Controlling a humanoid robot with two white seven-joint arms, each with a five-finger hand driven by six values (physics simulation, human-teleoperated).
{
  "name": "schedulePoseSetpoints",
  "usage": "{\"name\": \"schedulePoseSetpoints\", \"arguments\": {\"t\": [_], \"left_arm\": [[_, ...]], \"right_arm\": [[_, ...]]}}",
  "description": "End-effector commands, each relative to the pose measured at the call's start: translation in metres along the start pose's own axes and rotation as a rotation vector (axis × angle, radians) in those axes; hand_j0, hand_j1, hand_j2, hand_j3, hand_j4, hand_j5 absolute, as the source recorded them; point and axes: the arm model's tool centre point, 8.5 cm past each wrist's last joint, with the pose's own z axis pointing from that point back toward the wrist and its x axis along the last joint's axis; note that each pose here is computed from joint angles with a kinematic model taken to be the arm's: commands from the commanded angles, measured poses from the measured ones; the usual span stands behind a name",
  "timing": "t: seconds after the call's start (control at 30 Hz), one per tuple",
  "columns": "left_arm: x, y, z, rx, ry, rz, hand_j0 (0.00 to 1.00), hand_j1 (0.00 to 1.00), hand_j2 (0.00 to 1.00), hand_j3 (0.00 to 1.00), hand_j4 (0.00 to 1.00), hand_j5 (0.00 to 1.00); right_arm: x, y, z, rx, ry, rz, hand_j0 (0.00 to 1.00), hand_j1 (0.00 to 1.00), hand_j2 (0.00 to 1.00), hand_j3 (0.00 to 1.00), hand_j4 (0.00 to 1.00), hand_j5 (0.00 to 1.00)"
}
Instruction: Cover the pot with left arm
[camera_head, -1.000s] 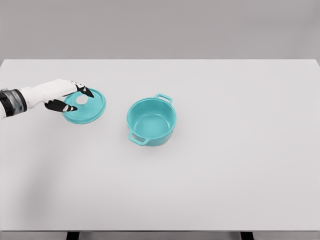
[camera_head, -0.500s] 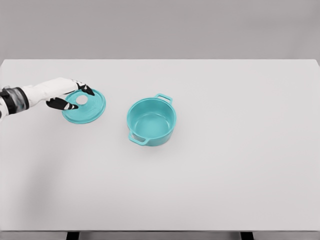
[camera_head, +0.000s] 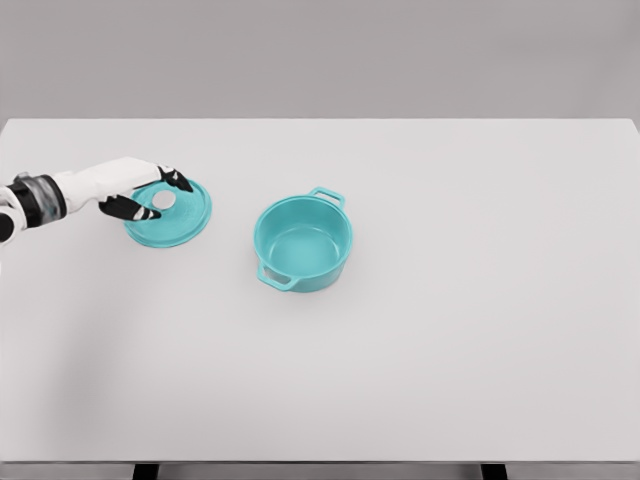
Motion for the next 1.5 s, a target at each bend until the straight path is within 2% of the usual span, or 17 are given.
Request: {"name": "schedulePoseSetpoints", "arguments": {"t": [0.0,0.27,0.5,1.03,1.37,1.47], "left_arm": [[0.000,-0.003,-0.003,0.000,-0.001,0.016,0.71,0.71,0.71,0.71,0.71,0.71],[-0.006,-0.010,-0.002,-0.012,0.015,0.037,0.67,0.67,0.67,0.67,0.67,0.67],[-0.006,-0.009,-0.002,-0.010,0.015,0.039,0.58,0.58,0.58,0.58,0.58,0.58],[-0.004,-0.006,-0.002,0.000,0.006,0.036,0.50,0.50,0.50,0.50,0.50,0.50],[0.014,0.015,0.000,0.039,-0.039,-0.037,0.51,0.51,0.51,0.51,0.51,0.51],[0.018,0.026,0.009,0.050,-0.044,-0.084,0.51,0.51,0.51,0.51,0.51,0.51]], "right_arm": [[0.000,0.000,0.000,0.000,0.000,0.001,1.00,1.00,1.00,1.00,1.00,1.00],[0.000,0.000,0.000,0.000,-0.001,-0.001,1.00,1.00,1.00,1.00,1.00,1.00],[0.000,0.000,0.000,0.000,0.000,0.001,1.00,1.00,1.00,1.00,1.00,1.00],[0.000,0.000,0.000,0.000,0.000,0.001,1.00,1.00,1.00,1.00,1.00,1.00],[0.000,0.000,0.000,0.000,0.000,0.001,1.00,1.00,1.00,1.00,1.00,1.00],[0.000,0.000,0.000,0.000,0.000,0.001,1.00,1.00,1.00,1.00,1.00,1.00]]}}
